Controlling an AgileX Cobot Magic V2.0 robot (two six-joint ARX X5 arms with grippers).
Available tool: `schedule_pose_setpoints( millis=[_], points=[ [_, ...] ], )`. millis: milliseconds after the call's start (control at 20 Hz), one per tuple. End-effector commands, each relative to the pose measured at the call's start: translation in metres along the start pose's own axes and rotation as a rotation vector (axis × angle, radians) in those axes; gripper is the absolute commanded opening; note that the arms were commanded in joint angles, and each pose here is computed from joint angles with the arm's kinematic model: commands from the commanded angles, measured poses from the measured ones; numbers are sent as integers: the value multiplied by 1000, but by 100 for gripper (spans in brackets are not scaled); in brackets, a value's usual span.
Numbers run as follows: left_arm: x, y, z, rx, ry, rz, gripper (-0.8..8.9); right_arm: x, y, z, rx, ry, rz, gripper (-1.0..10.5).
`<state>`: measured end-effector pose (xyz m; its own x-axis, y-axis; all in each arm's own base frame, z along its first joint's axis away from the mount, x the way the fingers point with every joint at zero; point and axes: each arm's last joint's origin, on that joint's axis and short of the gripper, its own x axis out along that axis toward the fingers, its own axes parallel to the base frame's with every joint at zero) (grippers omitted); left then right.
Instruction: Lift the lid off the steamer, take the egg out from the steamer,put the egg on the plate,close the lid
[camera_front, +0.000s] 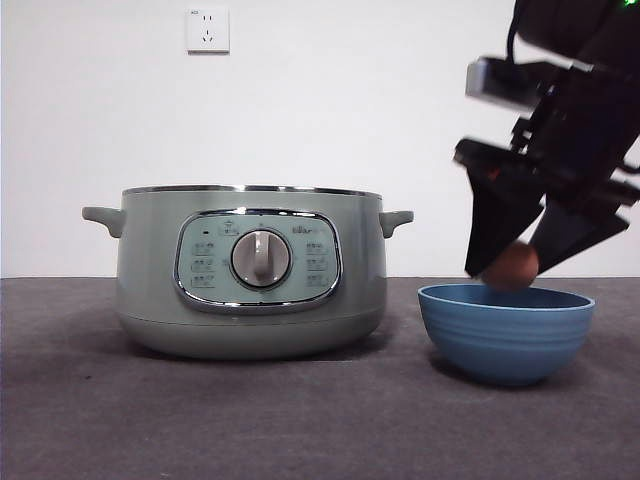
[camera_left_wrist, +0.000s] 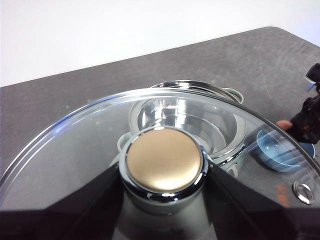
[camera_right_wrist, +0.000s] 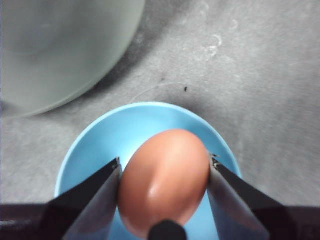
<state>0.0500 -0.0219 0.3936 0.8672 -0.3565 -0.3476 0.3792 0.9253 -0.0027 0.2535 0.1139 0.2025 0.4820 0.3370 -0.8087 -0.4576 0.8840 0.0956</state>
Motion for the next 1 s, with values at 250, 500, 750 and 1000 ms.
schedule_pose_setpoints(
  millis=[250,500,750,1000],
  points=[
    [-6,0,7,-3,-81,-4,-8,40,0,-11,3,99,46,-17],
    [-2,0,9,-2,-66,-4,-8,46,6,-14,-22,129,61,9],
    [23,-3,20,22,-48,-35,-8,46,13,-16,-39,150,71,382],
    [74,-8,39,30,-49,-127,-8,31,14,-6,-47,83,73,389]
  ],
)
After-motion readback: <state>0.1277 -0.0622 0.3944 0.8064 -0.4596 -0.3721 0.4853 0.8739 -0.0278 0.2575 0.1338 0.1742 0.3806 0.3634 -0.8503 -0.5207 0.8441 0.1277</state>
